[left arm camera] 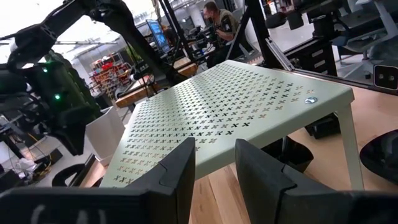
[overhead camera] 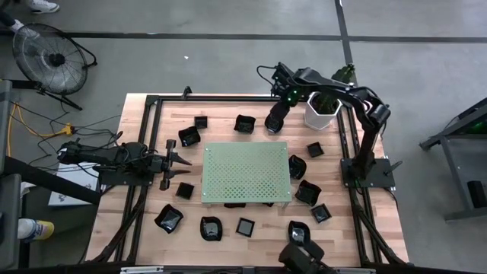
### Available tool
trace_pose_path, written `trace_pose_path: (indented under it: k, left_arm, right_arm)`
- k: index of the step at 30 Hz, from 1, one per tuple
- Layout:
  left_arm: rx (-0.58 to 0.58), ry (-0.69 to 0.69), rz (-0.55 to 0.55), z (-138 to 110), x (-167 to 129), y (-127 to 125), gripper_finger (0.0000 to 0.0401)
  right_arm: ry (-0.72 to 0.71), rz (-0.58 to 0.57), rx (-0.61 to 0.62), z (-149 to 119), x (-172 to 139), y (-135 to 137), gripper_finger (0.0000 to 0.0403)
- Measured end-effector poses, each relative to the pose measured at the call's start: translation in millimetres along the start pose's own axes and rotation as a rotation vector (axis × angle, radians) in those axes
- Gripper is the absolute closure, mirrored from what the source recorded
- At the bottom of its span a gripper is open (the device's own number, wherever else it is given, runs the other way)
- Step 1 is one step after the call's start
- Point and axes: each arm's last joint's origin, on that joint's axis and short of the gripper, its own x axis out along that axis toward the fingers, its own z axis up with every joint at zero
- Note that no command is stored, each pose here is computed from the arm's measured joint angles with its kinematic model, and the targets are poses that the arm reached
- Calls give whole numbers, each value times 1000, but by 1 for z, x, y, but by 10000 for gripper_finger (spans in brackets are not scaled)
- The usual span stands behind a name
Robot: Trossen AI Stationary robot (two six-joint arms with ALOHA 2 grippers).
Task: Pick & Place Mini shaped plates
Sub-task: Put the black leaf shaped bowl on the shelf
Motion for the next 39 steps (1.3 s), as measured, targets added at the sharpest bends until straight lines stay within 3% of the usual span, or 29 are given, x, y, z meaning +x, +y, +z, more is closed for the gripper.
trace_pose_path:
  k: [9,13,22,39]
  left_arm:
    - [0,-1,0,0,0,0,290]
    - [0,0,0,0,0,0,290]
    - [0,-1,0,0,0,0,290]
    - [0,0,0,0,0,0,290]
  right_arm:
    - [56,-5,152,-13,17,-2,181]
    - [38,34,211,-11,18,-1,159]
    - [6,61,294,-7,20,-3,165]
    - [74,61,361,-3,58,-12,178]
